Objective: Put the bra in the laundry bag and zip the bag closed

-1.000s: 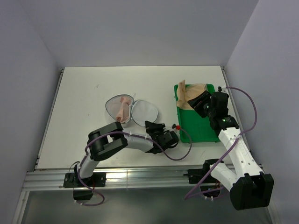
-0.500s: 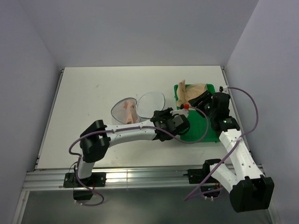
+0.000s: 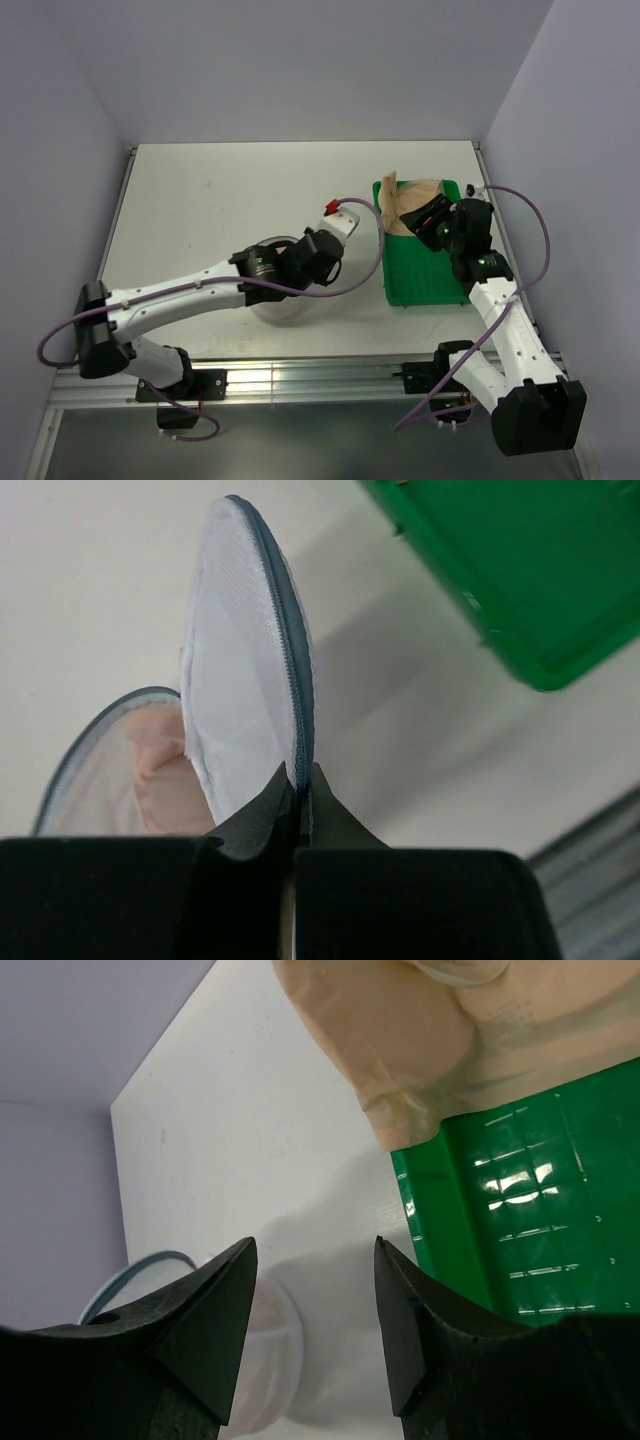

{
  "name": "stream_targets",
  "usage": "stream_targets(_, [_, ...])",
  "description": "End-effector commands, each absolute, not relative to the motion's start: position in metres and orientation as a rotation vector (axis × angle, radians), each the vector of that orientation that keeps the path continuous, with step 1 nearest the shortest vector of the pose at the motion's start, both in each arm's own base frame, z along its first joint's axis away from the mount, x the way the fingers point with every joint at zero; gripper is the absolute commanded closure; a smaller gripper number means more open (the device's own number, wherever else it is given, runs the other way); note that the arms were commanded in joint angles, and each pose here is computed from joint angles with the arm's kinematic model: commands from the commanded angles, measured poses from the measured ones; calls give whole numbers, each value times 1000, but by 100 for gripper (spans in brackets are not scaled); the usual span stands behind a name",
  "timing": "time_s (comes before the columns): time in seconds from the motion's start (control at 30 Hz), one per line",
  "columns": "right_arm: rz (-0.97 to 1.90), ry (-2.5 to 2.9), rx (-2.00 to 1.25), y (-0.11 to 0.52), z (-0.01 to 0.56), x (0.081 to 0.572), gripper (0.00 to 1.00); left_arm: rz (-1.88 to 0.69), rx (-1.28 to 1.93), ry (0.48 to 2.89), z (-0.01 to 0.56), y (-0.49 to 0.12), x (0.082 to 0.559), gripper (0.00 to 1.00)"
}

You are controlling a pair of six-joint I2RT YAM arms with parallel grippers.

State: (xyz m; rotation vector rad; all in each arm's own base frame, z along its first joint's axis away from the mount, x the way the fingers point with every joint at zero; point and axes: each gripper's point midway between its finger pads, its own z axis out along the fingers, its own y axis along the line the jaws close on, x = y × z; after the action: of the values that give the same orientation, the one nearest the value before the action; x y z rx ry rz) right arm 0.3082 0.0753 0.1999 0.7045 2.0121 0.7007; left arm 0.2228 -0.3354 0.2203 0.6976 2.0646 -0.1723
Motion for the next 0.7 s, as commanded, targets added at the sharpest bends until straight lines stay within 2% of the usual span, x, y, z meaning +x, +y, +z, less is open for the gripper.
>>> stream_targets(0.0, [766, 2010, 613, 87, 201, 309, 42, -607, 590, 2029, 247, -364, 194, 100])
stream_targets(0.13, [801, 2064, 494, 113, 197, 301, 41, -885, 463, 1949, 275, -356, 172, 100])
stream_targets(0.17, [798, 2080, 469, 120, 196, 300, 41, -922, 461, 1961, 261, -352, 165, 100])
stream_targets(0.23, [803, 2106, 403, 144, 196, 292, 40, -1093, 346, 1849, 293, -346, 158, 100])
stream_targets(0.27, [814, 2119, 385, 153, 194, 290, 40, -1097, 315, 1863, 277, -339, 157, 100])
stream_targets(0.33, [861, 2146, 341, 175, 188, 281, 40, -1199, 196, 1798, 295, -326, 154, 100])
stream_targets(0.4, [904, 2179, 329, 189, 178, 271, 40, -1235, 107, 1814, 280, -316, 153, 100])
stream_targets(0.67, [1019, 2206, 326, 207, 170, 243, 39, -1334, -212, 1829, 245, -270, 149, 100])
